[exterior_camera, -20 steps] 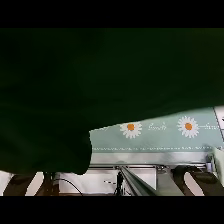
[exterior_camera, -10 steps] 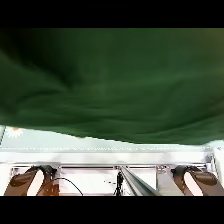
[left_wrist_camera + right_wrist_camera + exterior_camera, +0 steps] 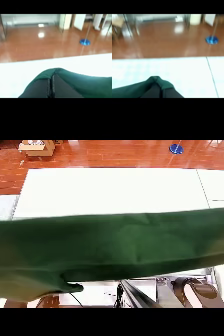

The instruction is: Fold the shirts.

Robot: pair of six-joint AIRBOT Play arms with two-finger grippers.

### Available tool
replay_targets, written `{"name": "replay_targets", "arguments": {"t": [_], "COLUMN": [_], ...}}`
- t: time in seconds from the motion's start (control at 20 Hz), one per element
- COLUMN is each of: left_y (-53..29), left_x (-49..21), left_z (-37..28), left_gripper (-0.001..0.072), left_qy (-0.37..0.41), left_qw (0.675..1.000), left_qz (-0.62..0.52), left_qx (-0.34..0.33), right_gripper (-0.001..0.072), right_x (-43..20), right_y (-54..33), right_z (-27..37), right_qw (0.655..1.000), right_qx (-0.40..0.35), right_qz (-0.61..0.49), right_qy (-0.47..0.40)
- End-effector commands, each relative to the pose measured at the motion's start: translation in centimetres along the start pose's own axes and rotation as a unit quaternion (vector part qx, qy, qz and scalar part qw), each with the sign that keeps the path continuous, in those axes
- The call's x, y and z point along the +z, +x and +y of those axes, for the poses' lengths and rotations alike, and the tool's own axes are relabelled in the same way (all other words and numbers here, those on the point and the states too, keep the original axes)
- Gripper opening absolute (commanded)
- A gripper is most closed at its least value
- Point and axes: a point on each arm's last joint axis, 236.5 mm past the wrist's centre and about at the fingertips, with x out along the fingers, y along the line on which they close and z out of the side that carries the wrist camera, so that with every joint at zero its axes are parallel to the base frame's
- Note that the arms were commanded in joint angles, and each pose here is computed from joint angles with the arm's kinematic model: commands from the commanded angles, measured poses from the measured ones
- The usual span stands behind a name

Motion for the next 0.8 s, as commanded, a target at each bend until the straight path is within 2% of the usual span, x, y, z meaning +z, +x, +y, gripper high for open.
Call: {"name": "replay_targets", "arguments": {"t": [0.0,0.15,0.35,0.5,0.6,0.75], "left_y": [0.5,3.6,10.2,15.0,19.2,26.6], "left_x": [-1.5,-3.2,-10.9,-17.6,-20.5,-23.9], "left_z": [0.4,1.9,5.9,8.0,9.8,12.7], "left_gripper": [0.0018,0.0018,0.0019,0.0019,0.0019,0.0019], "left_qy": [-0.011,-0.014,-0.027,-0.072,-0.08,-0.105], "left_qw": [0.999,0.996,0.968,0.93,0.922,0.913], "left_qz": [0.04,0.093,0.249,0.359,0.377,0.394], "left_qx": [0.003,0.003,0.0,-0.016,-0.021,-0.025], "right_gripper": [0.0031,0.0031,0.0031,0.0031,0.0031,0.0031], "right_x": [-2.1,-1.9,-3.0,-7.7,-11.1,-13.7], "right_y": [-0.3,1.6,8.9,16.9,22.2,31.0], "right_z": [-1.8,-3.9,-3.1,-4.0,-4.9,-5.9], "right_qw": [0.998,0.994,0.986,0.956,0.929,0.918], "right_qx": [-0.037,-0.078,-0.042,-0.031,-0.02,-0.012], "right_qz": [0.044,0.068,0.16,0.291,0.367,0.393], "right_qy": [-0.008,-0.021,-0.023,-0.034,-0.051,-0.057]}}
